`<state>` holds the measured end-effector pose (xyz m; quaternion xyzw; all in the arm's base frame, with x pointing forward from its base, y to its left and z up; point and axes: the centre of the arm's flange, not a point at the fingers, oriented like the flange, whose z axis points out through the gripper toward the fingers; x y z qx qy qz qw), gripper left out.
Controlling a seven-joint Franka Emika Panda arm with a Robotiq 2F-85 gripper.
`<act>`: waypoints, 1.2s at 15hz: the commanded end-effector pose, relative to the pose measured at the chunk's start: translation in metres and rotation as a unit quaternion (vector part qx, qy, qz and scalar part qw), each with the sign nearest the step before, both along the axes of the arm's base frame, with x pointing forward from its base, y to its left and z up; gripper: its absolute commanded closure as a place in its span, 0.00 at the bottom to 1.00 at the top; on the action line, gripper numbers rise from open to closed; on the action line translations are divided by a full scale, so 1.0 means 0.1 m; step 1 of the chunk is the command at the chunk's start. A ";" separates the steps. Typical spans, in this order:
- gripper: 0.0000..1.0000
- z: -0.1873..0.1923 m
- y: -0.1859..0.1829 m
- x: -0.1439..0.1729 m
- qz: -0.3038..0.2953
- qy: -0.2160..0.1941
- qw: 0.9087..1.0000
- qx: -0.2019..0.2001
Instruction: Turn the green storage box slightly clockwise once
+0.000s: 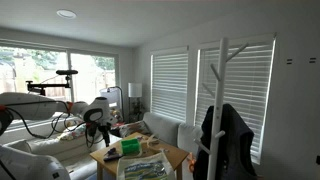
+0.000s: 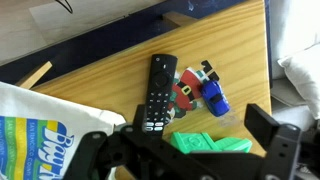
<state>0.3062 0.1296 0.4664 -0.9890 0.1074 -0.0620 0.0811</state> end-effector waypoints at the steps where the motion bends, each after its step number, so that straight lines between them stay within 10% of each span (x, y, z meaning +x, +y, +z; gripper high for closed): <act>1: 0.00 0.00 0.00 0.00 0.000 0.000 1.000 0.000; 10: 0.00 -0.33 0.25 0.46 -0.237 -0.088 0.966 0.051; 18: 0.00 -0.62 0.18 0.73 -0.419 -0.101 0.894 0.123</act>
